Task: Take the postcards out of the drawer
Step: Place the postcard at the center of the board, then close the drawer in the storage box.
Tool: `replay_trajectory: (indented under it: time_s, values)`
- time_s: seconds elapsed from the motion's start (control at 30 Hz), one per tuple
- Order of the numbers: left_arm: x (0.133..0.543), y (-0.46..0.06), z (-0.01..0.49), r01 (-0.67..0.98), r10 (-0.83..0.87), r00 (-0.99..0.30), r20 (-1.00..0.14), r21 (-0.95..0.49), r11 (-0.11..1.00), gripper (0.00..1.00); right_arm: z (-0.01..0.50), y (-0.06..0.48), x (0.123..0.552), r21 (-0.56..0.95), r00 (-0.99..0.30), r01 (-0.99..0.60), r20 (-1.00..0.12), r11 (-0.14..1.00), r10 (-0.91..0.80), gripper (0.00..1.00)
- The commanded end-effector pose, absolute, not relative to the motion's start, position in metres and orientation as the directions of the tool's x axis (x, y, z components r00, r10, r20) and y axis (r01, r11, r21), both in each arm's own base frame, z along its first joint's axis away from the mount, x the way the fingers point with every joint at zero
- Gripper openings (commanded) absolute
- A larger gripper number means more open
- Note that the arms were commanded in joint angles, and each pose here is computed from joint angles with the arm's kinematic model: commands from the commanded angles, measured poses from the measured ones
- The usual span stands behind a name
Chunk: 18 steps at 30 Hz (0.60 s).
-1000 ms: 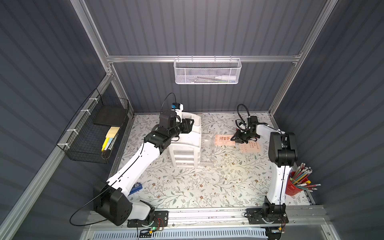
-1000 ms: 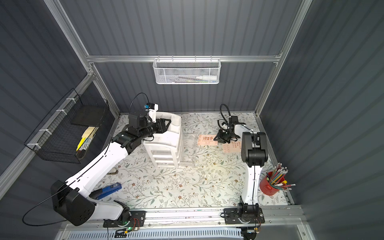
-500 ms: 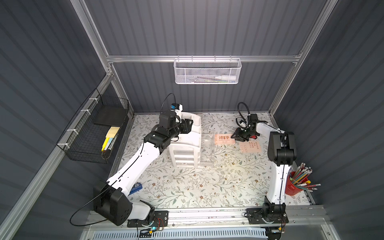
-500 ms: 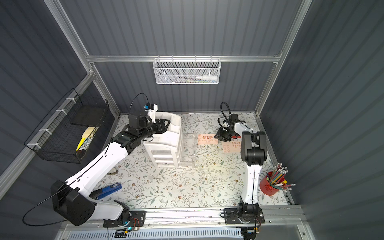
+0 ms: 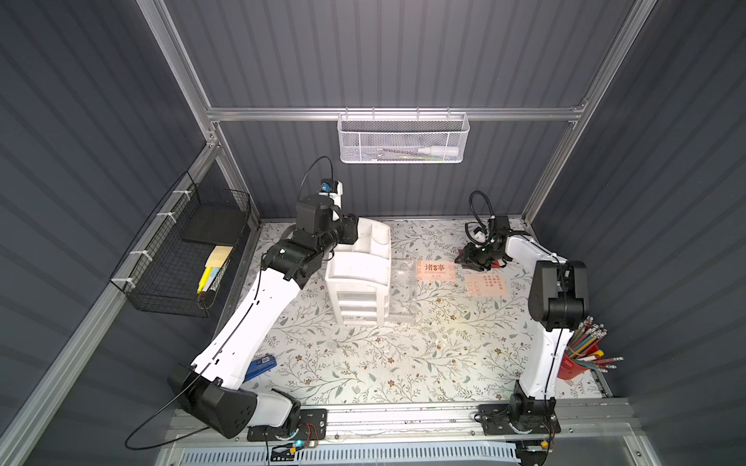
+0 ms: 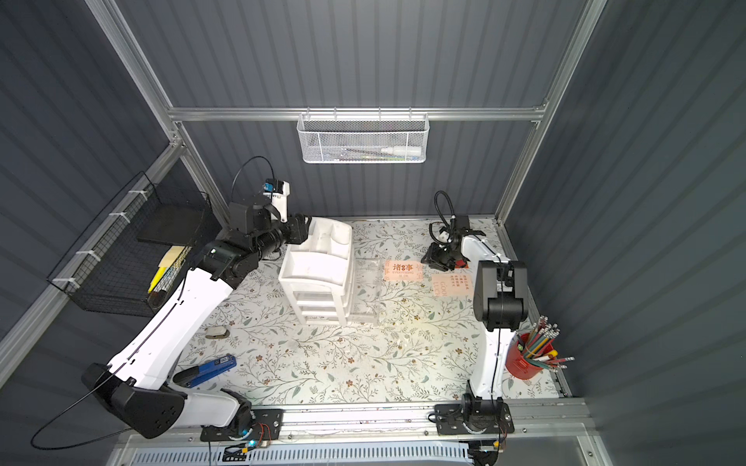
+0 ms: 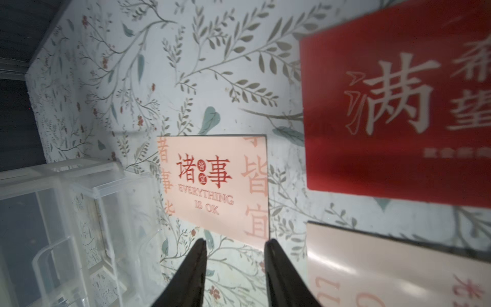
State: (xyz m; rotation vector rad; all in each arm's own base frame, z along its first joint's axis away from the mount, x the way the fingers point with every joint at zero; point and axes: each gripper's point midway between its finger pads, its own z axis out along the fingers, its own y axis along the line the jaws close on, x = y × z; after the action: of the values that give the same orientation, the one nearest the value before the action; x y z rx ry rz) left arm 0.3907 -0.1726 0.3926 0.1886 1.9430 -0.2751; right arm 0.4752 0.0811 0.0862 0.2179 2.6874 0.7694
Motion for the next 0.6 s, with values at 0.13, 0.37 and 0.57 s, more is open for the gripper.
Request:
replay_trajectory:
  time_s: [0.13, 0.37, 0.57]
  values:
    - [0.381, -0.125, 0.377, 0.127, 0.160, -0.451, -0.878, 0.114, 0.985, 0.60, 0.124, 0.086, 0.458, 0.568, -0.894, 0.046, -0.344, 0.822, 0.287, 0.39]
    - [0.377, -0.119, 0.351, 0.138, 0.194, -0.531, -0.825, 0.142, 0.980, 0.61, 0.142, 0.106, 0.436, 0.572, -0.870, 0.012, -0.399, 0.820, 0.290, 0.39]
    - [0.375, -0.124, 0.331, 0.173, 0.185, -0.566, -0.804, 0.103, 0.979, 0.63, 0.135, 0.125, 0.421, 0.558, -0.868, 0.004, -0.410, 0.830, 0.281, 0.39]
